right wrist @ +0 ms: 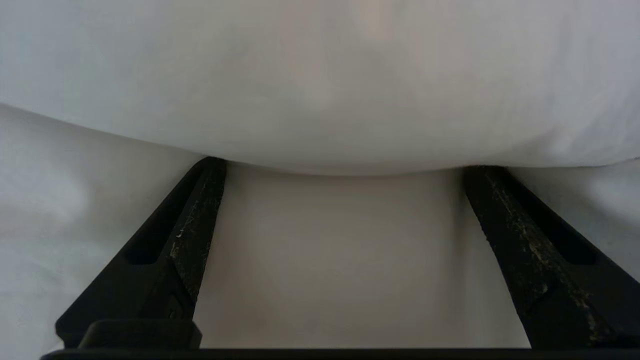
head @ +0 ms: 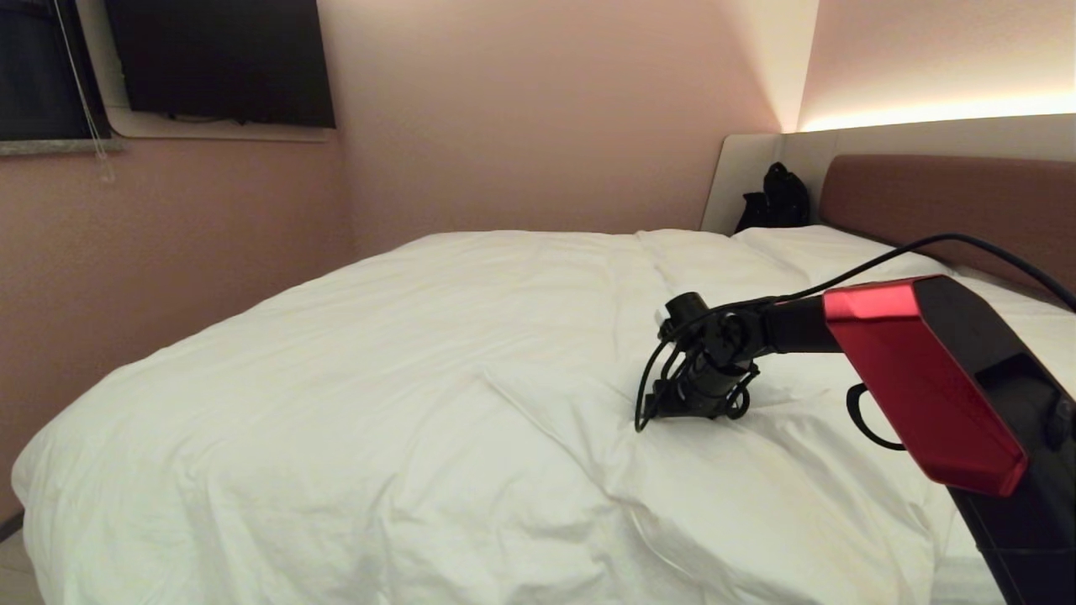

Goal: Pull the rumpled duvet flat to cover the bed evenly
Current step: Flatten the corners of the folded blanket

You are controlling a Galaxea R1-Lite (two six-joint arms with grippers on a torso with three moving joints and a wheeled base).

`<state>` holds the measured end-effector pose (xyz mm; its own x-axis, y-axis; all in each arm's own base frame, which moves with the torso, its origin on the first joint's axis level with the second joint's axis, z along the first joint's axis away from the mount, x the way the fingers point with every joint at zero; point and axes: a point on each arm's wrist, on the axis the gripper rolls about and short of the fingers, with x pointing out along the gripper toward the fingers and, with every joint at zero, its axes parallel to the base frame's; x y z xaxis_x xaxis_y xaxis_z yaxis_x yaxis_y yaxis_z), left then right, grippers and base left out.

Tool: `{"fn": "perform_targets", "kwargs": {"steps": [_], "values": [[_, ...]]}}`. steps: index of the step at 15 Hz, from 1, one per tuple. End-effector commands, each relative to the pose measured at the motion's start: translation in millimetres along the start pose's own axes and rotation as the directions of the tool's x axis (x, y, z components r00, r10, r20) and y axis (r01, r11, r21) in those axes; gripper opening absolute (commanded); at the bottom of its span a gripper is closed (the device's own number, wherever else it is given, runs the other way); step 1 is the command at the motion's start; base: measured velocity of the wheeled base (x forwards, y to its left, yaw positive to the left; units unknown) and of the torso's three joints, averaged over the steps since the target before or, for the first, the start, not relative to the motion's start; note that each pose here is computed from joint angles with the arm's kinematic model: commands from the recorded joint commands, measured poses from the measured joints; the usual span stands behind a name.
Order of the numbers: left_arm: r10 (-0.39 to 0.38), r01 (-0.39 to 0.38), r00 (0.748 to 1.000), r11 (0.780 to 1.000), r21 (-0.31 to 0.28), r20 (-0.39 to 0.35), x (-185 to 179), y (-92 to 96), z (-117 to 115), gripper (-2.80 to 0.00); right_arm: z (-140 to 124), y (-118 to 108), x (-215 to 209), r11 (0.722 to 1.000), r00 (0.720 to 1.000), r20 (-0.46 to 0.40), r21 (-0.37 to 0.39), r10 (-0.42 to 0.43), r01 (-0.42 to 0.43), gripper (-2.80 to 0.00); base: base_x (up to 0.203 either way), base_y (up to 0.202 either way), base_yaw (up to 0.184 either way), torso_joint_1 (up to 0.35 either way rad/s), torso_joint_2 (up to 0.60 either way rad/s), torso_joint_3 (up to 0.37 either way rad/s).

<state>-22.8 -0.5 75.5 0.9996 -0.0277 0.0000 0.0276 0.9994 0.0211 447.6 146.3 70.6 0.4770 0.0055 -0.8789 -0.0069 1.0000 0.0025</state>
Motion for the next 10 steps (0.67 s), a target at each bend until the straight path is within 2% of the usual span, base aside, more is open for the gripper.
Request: {"fn": "perform_targets", "kwargs": {"steps": [1,4,5,10], "values": [[0.000,0.000,1.000,1.000,0.000,0.000,0.0,0.0,0.0,-2.80,-3.2,-0.8,8.1,1.000,1.000,-0.020,0.000,-0.007,0.007,0.00,0.000,0.000,0.000,0.000,0.00,0.000],[0.000,0.000,1.000,1.000,0.000,0.000,0.0,0.0,0.0,-2.80,-4.2,-3.9,12.0,1.000,0.999,-0.032,0.005,-0.011,0.011,0.00,0.000,0.000,0.000,0.000,0.00,0.000],[0.000,0.000,1.000,1.000,0.000,0.000,0.0,0.0,0.0,-2.80,-4.5,-4.6,13.5,1.000,0.999,-0.034,0.007,-0.012,0.013,-2.80,0.000,0.000,0.000,0.000,0.00,0.000],[0.000,0.000,1.000,1.000,0.000,0.000,0.0,0.0,0.0,-2.80,-4.1,-5.5,14.2,1.000,0.999,-0.032,0.021,-0.011,0.012,-2.80,0.000,0.000,0.000,0.000,0.00,0.000]]}}
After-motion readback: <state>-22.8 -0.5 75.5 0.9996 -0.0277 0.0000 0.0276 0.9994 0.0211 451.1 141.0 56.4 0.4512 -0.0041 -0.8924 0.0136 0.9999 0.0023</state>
